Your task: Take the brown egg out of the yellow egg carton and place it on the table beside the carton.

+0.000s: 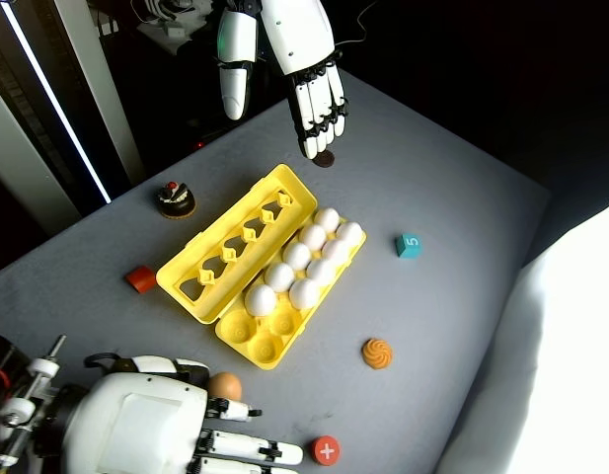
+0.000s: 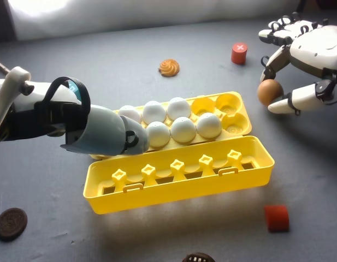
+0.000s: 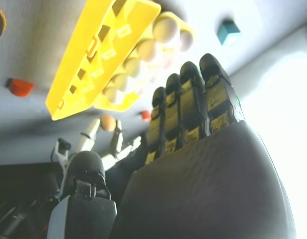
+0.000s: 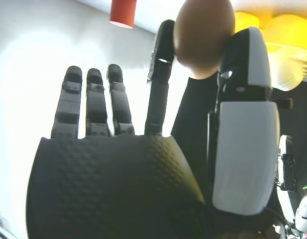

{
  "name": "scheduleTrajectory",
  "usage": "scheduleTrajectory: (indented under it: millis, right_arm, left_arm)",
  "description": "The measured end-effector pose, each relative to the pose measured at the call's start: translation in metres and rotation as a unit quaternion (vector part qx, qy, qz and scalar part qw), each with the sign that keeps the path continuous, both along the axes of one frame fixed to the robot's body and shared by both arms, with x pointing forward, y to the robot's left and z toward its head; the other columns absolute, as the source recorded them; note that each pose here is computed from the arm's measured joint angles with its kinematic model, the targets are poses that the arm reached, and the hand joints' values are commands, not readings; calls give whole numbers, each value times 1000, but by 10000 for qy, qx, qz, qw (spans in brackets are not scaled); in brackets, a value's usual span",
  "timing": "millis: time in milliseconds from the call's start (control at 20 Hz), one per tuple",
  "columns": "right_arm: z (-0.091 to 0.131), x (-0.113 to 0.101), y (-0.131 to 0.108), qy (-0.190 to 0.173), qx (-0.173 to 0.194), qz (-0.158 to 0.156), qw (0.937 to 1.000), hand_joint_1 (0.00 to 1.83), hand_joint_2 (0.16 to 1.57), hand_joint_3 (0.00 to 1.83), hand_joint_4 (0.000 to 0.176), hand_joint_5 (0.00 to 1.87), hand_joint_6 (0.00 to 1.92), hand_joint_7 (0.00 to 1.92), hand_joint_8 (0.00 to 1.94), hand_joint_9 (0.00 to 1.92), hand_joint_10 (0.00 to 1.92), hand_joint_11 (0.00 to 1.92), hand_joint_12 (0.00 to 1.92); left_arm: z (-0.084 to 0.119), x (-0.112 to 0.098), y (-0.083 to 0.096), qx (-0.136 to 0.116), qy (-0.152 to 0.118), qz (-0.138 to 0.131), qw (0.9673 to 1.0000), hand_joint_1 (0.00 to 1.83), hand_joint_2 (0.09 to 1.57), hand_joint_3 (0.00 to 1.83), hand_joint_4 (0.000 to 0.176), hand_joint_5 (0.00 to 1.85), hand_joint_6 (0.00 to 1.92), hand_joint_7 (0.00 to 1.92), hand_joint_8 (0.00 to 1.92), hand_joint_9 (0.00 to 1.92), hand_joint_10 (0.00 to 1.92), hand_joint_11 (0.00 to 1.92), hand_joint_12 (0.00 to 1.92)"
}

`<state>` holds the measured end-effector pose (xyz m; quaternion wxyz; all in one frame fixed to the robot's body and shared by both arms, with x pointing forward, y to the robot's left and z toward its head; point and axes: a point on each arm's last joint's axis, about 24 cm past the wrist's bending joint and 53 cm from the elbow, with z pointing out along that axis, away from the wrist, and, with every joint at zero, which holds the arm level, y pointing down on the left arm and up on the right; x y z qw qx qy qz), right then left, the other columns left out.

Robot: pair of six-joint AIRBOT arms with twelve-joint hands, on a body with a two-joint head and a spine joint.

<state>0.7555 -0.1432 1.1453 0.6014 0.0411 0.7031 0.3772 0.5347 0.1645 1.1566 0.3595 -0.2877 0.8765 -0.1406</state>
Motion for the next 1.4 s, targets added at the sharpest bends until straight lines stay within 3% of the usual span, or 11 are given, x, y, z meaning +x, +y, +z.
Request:
scheduleTrajectory:
  millis: [450, 550, 600, 650, 750, 1000, 1050, 1100, 1150, 1200, 1400]
  right_arm:
    - [-9, -5, 8, -5, 88, 66, 9999, 991, 1117, 11, 176, 942, 1041, 68, 12, 0, 0, 0, 0]
    - [-11, -6, 9, 1, 69, 80, 9999, 820, 968, 0, 113, 844, 439, 79, 2, 0, 0, 0, 0]
    - [-12, -6, 9, 12, 67, 84, 9999, 753, 966, 0, 128, 833, 285, 60, 0, 0, 0, 0, 0]
    - [-15, -7, 12, 39, 12, 108, 9999, 771, 934, 0, 101, 836, 162, 72, 0, 0, 0, 0, 0]
    - [-23, -9, 11, 106, -57, 116, 9999, 759, 915, 0, 87, 814, 52, 49, 0, 0, 0, 0, 0]
    - [-28, -10, 9, 150, -96, 111, 9998, 768, 826, 0, 90, 793, 25, 37, 0, 0, 0, 0, 0]
    - [-28, -10, 9, 150, -97, 110, 9998, 761, 825, 0, 113, 782, 18, 8, 0, 0, 0, 0, 0]
    - [-28, -10, 9, 149, -99, 110, 9998, 768, 821, 0, 111, 778, 14, 1, 0, 0, 0, 0, 0]
    - [-28, -10, 9, 146, -100, 109, 9998, 772, 830, 0, 84, 773, 11, 0, 0, 0, 0, 0, 0]
    - [-28, -10, 9, 144, -100, 109, 9998, 742, 824, 0, 104, 755, 3, 0, 0, 0, 0, 0, 0]
    - [-21, -9, -2, 75, -146, 47, 9999, 759, 841, 0, 95, 753, 9, 0, 0, 0, 0, 0, 0]
  left_arm:
    - [0, 0, 0, 0, -4, -1, 10000, 0, 1199, 0, 0, 187, 5, 212, 5, 185, 5, 0, 351]
    - [0, 0, 0, 3, -3, 1, 10000, 0, 1205, 1, 0, 166, 5, 201, 6, 180, 7, 0, 314]
    - [0, 0, 0, 3, -3, 1, 10000, 0, 1199, 0, 0, 179, 6, 215, 7, 192, 7, 0, 345]
    - [0, 0, 0, 2, -5, 0, 10000, 0, 1195, 0, 0, 178, 3, 217, 4, 195, 5, 0, 373]
    - [0, 0, 0, -2, -3, -2, 10000, 0, 1195, 0, 0, 158, 2, 189, 3, 169, 4, 0, 316]
    - [0, 0, 0, 0, 0, 0, 10000, 0, 1198, 1, 0, 164, 4, 200, 10, 174, 7, 0, 296]
    - [0, 0, 0, 7, -5, 4, 10000, 0, 1199, 1, 0, 175, 5, 208, 8, 184, 7, 0, 334]
    - [0, 0, 0, 9, -8, 4, 10000, 0, 1200, 1, 0, 186, 5, 220, 8, 195, 7, 0, 369]
    - [0, 0, 0, 8, -6, 4, 10000, 0, 1196, 0, 0, 168, 3, 197, 6, 173, 4, 0, 320]
    - [0, 0, 0, 8, -6, 4, 10000, 0, 1199, 1, 0, 163, 1, 190, 4, 164, 1, 0, 307]
    - [0, 0, 0, 7, -7, 3, 10000, 0, 1195, 0, 0, 184, 3, 207, 5, 186, 5, 0, 380]
